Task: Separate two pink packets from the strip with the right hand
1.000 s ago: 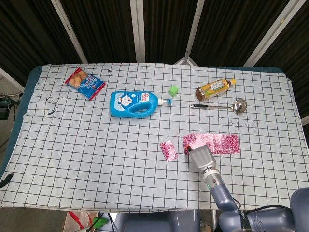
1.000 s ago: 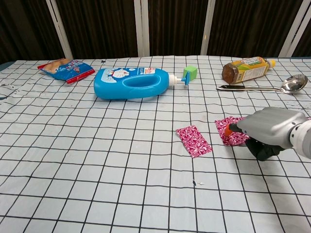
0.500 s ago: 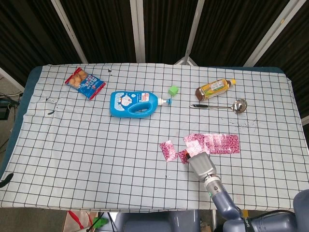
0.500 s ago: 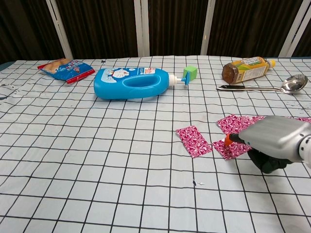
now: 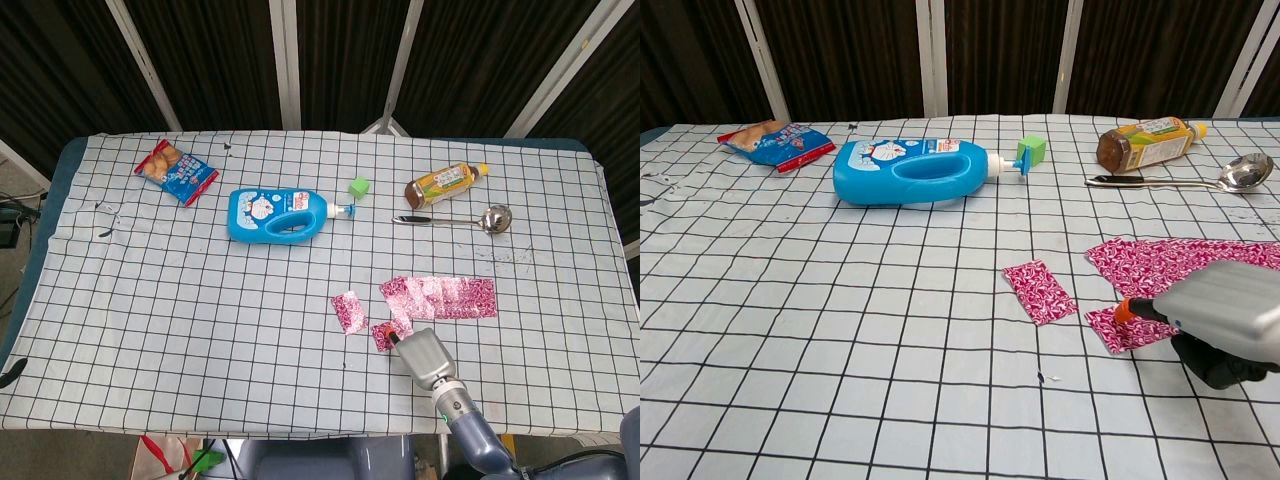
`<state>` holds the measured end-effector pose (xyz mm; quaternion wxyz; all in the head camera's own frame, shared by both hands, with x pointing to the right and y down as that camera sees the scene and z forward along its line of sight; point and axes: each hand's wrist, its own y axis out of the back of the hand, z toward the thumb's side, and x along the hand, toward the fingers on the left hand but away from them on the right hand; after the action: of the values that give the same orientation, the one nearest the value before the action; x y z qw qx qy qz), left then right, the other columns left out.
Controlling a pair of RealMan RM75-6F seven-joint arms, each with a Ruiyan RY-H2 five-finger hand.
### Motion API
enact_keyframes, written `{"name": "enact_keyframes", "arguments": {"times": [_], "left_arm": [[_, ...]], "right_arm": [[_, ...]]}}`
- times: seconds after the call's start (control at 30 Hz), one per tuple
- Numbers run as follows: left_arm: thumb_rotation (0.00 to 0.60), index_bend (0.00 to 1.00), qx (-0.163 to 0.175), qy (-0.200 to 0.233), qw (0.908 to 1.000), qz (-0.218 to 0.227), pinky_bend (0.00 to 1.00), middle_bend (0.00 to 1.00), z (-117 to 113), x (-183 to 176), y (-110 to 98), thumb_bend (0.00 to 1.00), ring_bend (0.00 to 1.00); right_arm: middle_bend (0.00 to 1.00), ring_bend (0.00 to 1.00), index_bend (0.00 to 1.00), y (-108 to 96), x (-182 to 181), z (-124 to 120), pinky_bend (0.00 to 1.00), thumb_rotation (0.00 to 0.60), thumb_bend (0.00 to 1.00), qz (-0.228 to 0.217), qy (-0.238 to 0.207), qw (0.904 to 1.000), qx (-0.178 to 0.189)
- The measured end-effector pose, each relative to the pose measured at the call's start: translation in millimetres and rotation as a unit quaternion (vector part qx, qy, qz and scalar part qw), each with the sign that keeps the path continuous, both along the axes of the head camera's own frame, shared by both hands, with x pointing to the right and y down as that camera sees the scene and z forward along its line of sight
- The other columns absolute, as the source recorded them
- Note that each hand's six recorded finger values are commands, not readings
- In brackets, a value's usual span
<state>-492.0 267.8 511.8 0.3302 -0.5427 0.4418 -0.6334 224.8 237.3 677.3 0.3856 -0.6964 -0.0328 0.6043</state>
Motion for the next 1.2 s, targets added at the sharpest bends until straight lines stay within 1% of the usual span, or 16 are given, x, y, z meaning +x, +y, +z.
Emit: {"name": "enact_keyframes", "arguments": {"times": [0.2, 0.5, 0.63, 0.73, 0.77, 0.8, 0.87, 0.9, 0.97, 1.03, 1.13, 1.17, 1.2], "left_arm": [[0.6, 0.13, 0.0, -0.002, 1.0, 0.001, 0.08, 0.0, 0, 1, 0, 0.27, 0.0], [0.6, 0.13, -0.001, -0.005, 1.0, 0.002, 0.08, 0.0, 1, 2, 1, 0.27, 0.0], [0.6, 0.13, -0.001, -0.006, 1.0, 0.001, 0.08, 0.0, 1, 2, 1, 0.27, 0.0], [0.6, 0.13, -0.001, -0.007, 1.0, 0.001, 0.08, 0.0, 1, 2, 1, 0.27, 0.0], [0.6, 0.13, -0.001, -0.007, 1.0, 0.001, 0.08, 0.0, 1, 2, 1, 0.28, 0.0], [0.6, 0.13, -0.001, -0.007, 1.0, 0.001, 0.08, 0.0, 1, 2, 1, 0.28, 0.0], [0.6, 0.13, -0.001, -0.007, 1.0, 0.0, 0.08, 0.0, 1, 2, 1, 0.28, 0.0], [0.6, 0.13, -0.001, -0.007, 1.0, 0.0, 0.08, 0.0, 1, 2, 1, 0.28, 0.0], [0.6, 0.13, -0.001, -0.006, 1.0, 0.0, 0.08, 0.0, 1, 1, 1, 0.27, 0.0], [0.6, 0.13, -0.001, -0.006, 1.0, 0.0, 0.08, 0.0, 1, 1, 1, 0.27, 0.0], [0.6, 0.13, 0.0, -0.005, 1.0, 0.0, 0.08, 0.0, 0, 1, 1, 0.27, 0.0], [0.6, 0.13, 0.0, -0.005, 1.0, -0.001, 0.08, 0.0, 0, 1, 1, 0.27, 0.0], [0.6, 0.13, 0.001, -0.004, 1.0, -0.001, 0.08, 0.0, 0, 0, 1, 0.28, 0.0]], "right_arm": [[0.85, 0.88, 0.19, 4, 12, -9, 0.71, 0.6, 0.82, 0.01, -0.003, 0.9999, 0.0], [0.85, 0.88, 0.19, 6, 24, -15, 0.71, 0.6, 0.82, 0.023, -0.008, 0.9997, -0.001], [0.85, 0.88, 0.19, 2, 22, -20, 0.71, 0.6, 0.82, 0.025, -0.018, 0.9995, 0.007], [0.85, 0.88, 0.19, -4, 18, -27, 0.71, 0.6, 0.82, 0.03, -0.032, 0.9988, 0.02], [0.84, 0.87, 0.19, -8, 16, -30, 0.7, 0.6, 0.82, 0.034, -0.039, 0.9983, 0.028], [0.81, 0.84, 0.18, -11, 15, -33, 0.68, 0.6, 0.82, 0.038, -0.045, 0.9977, 0.034], [0.67, 0.73, 0.15, -19, 13, -40, 0.59, 0.6, 0.82, 0.051, -0.06, 0.9956, 0.05], [0.56, 0.63, 0.12, -23, 12, -43, 0.51, 0.6, 0.8, 0.058, -0.068, 0.9943, 0.057], [0.37, 0.47, 0.07, -29, 11, -50, 0.38, 0.6, 0.72, 0.074, -0.085, 0.991, 0.072], [0.26, 0.36, 0.03, -39, 12, -58, 0.3, 0.6, 0.66, 0.096, -0.108, 0.9853, 0.092], [0.18, 0.26, 0.01, -52, 19, -69, 0.25, 0.6, 0.6, 0.13, -0.134, 0.975, 0.121], [0.17, 0.24, 0.01, -55, 23, -72, 0.24, 0.6, 0.58, 0.14, -0.14, 0.9719, 0.128], [0.16, 0.24, 0.01, -60, 31, -76, 0.23, 0.6, 0.57, 0.156, -0.148, 0.9668, 0.138]]}}
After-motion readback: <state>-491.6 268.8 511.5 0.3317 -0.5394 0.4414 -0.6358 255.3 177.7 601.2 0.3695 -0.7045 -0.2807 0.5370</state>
